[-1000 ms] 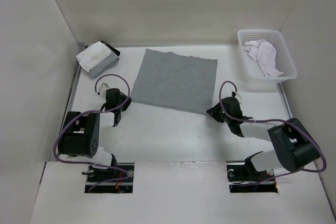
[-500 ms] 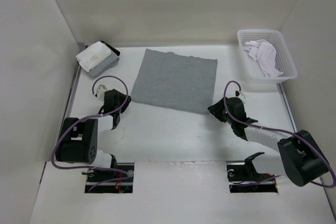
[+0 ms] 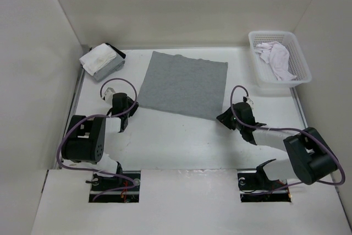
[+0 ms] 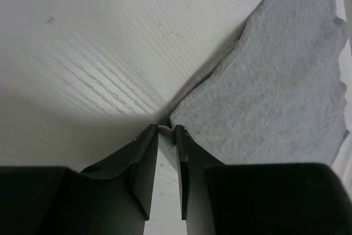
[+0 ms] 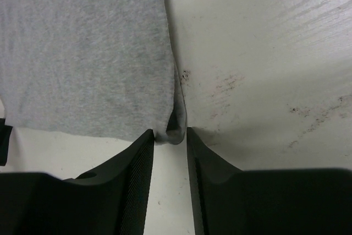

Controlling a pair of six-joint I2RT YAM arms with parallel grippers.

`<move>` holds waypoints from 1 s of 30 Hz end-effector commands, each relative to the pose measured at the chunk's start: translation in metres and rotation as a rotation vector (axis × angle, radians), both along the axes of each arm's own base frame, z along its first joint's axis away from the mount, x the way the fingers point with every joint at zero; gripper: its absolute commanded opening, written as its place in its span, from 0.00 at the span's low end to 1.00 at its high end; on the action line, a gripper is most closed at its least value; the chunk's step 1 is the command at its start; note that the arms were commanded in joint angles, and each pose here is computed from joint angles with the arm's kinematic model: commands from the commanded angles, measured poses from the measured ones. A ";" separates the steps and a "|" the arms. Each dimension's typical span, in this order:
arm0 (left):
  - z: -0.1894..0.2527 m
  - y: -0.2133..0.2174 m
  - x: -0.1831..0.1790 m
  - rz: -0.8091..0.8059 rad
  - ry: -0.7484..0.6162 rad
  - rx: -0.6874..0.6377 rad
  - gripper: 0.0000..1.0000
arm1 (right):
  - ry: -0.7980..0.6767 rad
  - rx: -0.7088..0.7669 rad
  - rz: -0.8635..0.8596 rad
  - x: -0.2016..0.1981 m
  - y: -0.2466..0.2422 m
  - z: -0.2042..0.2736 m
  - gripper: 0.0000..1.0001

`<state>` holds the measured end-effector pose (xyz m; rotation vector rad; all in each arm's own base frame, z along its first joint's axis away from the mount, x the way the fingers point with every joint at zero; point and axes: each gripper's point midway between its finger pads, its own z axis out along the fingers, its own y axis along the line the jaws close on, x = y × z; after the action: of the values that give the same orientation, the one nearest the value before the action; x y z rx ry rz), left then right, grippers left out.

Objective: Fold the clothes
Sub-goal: Fold the tank top

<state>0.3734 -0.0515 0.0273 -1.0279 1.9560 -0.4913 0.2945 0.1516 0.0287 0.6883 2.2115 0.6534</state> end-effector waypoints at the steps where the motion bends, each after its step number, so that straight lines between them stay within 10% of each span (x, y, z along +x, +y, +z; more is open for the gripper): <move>1: 0.007 -0.002 0.010 0.006 -0.026 -0.002 0.17 | -0.036 0.011 0.033 0.011 0.011 0.010 0.30; 8: 0.028 -0.006 0.016 -0.006 -0.103 -0.022 0.01 | -0.129 -0.026 0.014 0.022 0.007 0.032 0.02; 23: 0.368 0.013 -0.133 -0.015 -0.830 0.010 0.00 | -0.760 -0.088 0.050 -0.102 -0.044 0.351 0.02; 30: 0.381 0.009 -0.142 -0.038 -0.840 0.000 0.01 | -0.800 -0.081 0.109 -0.113 -0.030 0.383 0.05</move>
<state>0.2027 -0.0376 0.4587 -0.5724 1.0362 -0.8645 0.1666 0.1193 0.4375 0.2387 1.4376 0.9236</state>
